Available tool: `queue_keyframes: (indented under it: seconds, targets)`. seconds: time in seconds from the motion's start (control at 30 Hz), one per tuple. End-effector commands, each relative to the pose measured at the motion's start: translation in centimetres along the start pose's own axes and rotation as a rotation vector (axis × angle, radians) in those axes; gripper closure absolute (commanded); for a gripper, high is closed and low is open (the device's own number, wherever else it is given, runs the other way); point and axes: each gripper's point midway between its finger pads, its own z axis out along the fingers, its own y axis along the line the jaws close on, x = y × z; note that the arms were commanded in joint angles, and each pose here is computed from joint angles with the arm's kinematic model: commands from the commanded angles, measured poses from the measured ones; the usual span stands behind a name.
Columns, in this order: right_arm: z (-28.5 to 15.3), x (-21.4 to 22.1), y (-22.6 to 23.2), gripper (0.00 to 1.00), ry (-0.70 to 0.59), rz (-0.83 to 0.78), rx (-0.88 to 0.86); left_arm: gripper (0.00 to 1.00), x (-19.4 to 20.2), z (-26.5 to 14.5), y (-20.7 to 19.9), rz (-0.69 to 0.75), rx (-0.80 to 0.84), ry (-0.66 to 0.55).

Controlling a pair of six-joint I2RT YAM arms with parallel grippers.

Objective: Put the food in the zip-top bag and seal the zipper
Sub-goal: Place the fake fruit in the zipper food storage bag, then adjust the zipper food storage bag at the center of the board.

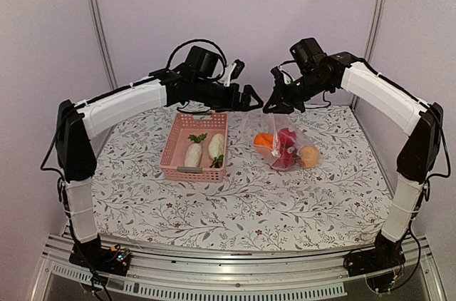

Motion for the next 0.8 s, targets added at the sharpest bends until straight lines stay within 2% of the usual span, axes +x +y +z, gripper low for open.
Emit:
queue_keyframes:
  seconds: [0.0, 0.07, 0.17, 0.27, 0.37, 0.5, 0.6, 0.77]
  targets:
    - [-2.5, -1.1, 1.9, 1.0, -0.044, 0.011, -0.087, 0.0, -6.4, -6.1, -2.0, 0.007, -0.021, -0.214]
    - [-2.8, -1.4, 1.9, 1.0, -0.057, 0.012, -0.088, 0.0, -6.2, -6.5, -0.9, -0.002, -0.086, -0.222]
    - [-2.8, -1.5, 1.8, 1.0, -0.063, 0.012, -0.083, 0.0, -4.2, -5.8, 1.5, -0.029, -0.171, -0.154]
    - [-2.6, -1.4, 1.5, 1.0, -0.06, 0.01, -0.077, 0.07, -1.0, -4.7, 3.6, -0.068, -0.236, -0.056]
    - [-2.6, -1.2, 1.3, 1.0, -0.057, 0.009, -0.07, 0.14, 1.4, -3.6, 4.2, -0.109, -0.221, 0.007]
    - [-2.9, -1.2, 1.2, 1.0, -0.065, -0.001, -0.061, 0.17, 3.9, -1.7, 5.4, -0.15, -0.215, 0.07]
    - [-2.9, -1.0, 1.1, 1.0, -0.059, -0.002, -0.055, 0.22, 4.6, -0.1, 5.5, -0.172, -0.186, 0.094]
    - [-2.8, -0.6, 0.6, 1.0, -0.047, -0.009, -0.029, 0.37, 3.6, 2.0, 4.6, -0.197, -0.11, 0.096]
